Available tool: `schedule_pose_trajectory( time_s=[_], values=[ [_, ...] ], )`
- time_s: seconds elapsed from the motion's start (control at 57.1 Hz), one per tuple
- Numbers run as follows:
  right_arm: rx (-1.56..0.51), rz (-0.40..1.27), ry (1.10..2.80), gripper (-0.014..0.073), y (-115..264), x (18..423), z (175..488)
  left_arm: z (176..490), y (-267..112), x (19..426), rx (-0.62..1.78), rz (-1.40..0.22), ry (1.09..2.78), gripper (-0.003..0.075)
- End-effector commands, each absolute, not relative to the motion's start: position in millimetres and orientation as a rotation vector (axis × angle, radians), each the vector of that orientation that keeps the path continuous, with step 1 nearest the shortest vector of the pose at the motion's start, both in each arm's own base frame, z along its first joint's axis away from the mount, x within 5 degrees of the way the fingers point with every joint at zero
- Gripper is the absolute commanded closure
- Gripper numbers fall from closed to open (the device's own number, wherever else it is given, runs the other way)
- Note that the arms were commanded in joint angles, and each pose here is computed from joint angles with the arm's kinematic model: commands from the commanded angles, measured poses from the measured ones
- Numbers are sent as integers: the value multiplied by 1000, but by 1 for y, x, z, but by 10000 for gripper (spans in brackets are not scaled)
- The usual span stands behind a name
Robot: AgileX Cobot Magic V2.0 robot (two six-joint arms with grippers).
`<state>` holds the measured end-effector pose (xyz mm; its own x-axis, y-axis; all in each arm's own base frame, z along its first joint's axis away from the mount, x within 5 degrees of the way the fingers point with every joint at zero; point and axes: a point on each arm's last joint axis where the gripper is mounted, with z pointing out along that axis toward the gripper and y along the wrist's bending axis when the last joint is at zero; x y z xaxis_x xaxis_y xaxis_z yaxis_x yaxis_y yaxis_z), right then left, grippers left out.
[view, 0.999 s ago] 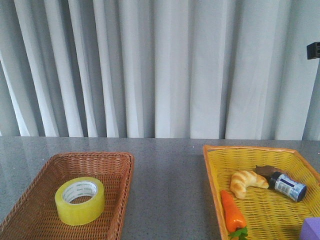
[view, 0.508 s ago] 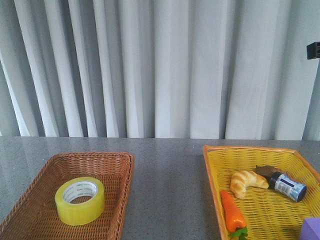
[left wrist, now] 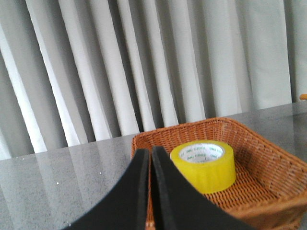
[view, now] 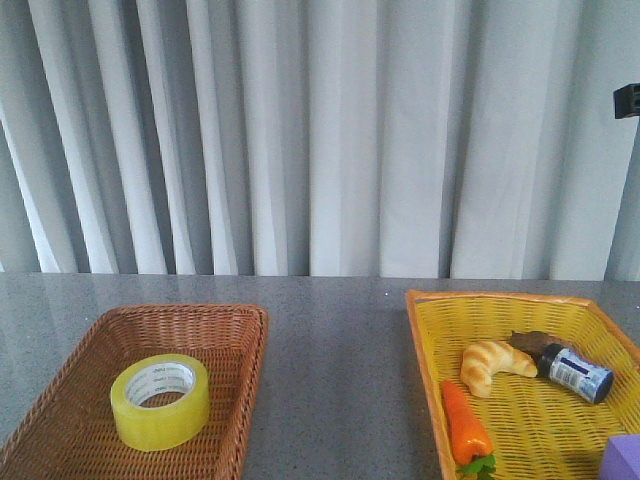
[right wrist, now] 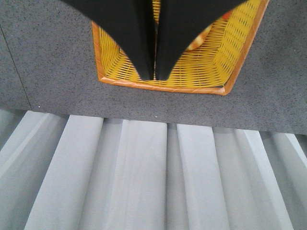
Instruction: Transfer tape with both arms
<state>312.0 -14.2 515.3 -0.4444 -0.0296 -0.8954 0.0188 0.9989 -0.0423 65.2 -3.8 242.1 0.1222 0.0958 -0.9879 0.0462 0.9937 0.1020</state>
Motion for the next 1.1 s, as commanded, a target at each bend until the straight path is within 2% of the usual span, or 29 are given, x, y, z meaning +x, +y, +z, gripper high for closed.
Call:
schedule_pose_trajectory(
  time_s=[0.0, 0.105, 0.315, 1.086],
  values=[
    [-8, -69, 1907, 602, -15, 299, 537, 241, -4, 59, 106, 27, 1337, 727],
    [-8, -69, 1907, 602, -15, 299, 537, 222, -3, 55, 100, 22, 1332, 727],
    [-8, -69, 1907, 602, -15, 299, 537, 214, -3, 54, 125, 43, 1411, 727],
    [-8, -69, 1907, 602, -15, 299, 537, 213, -3, 54, 123, 39, 1422, 725]
  ],
)
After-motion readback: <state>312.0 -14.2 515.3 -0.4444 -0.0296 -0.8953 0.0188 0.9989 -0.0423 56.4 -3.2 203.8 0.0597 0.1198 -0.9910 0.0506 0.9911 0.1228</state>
